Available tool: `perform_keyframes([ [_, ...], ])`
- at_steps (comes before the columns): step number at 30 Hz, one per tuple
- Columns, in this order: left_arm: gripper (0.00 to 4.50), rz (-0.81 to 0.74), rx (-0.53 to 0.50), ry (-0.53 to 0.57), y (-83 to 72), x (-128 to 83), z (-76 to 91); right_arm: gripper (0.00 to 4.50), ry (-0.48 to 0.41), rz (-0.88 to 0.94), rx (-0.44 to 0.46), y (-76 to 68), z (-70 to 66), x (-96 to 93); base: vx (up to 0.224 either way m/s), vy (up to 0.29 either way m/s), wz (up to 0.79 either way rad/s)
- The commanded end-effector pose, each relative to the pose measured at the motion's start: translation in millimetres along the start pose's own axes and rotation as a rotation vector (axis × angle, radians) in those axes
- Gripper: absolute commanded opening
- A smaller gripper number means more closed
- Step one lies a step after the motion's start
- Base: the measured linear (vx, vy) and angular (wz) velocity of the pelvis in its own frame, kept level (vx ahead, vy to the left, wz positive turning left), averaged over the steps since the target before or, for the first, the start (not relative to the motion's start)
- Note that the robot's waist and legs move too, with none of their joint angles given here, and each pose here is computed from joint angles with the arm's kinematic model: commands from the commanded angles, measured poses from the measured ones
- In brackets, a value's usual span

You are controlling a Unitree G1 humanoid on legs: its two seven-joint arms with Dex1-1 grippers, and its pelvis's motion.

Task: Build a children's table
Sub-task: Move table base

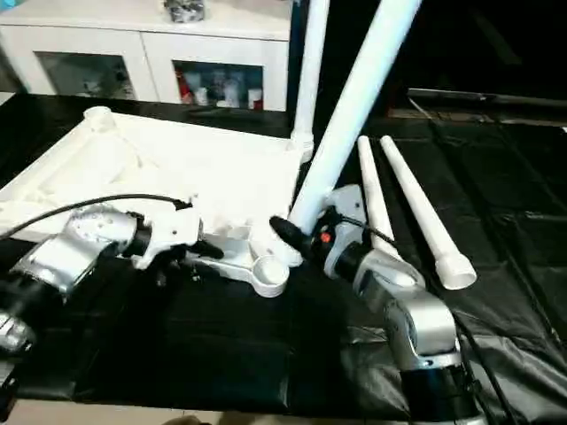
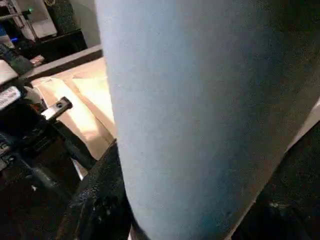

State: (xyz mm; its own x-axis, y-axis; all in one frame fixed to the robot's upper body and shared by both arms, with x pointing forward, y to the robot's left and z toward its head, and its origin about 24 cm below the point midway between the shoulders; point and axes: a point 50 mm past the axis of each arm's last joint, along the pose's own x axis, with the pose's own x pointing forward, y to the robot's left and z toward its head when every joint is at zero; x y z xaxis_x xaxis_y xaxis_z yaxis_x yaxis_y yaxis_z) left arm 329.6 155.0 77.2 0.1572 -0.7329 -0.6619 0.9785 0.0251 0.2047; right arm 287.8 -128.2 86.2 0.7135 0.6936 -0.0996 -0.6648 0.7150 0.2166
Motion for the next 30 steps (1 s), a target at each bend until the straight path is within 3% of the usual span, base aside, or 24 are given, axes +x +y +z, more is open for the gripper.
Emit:
perform_keyframes([
  [1,1.29,-0.006,0.031,0.019,3.3,0,1.8,1.94,-0.025,0.002,-0.027,1.5,6.9,-1.2,0.000,0.000,0.00],
  [7,0.79,-0.023,0.060,0.054,12.5,3,-0.9,1.94,-0.021,0.001,-0.033,2.5,5.4,-5.2,0.000,0.000,0.00],
  [16,0.10,-0.046,0.033,0.127,12.4,6,-12.4,1.94,-0.015,0.006,-0.039,4.2,3.8,-8.2,0.000,0.000,0.00],
  [21,0.02,-0.010,-0.173,0.067,14.5,11,-14.0,1.94,0.006,0.030,0.004,5.6,4.0,-7.1,0.000,0.000,0.00],
  [30,0.00,0.016,-0.346,-0.032,6.5,33,-4.4,1.94,0.025,0.019,-0.023,1.5,4.2,-1.7,0.000,0.000,0.00],
])
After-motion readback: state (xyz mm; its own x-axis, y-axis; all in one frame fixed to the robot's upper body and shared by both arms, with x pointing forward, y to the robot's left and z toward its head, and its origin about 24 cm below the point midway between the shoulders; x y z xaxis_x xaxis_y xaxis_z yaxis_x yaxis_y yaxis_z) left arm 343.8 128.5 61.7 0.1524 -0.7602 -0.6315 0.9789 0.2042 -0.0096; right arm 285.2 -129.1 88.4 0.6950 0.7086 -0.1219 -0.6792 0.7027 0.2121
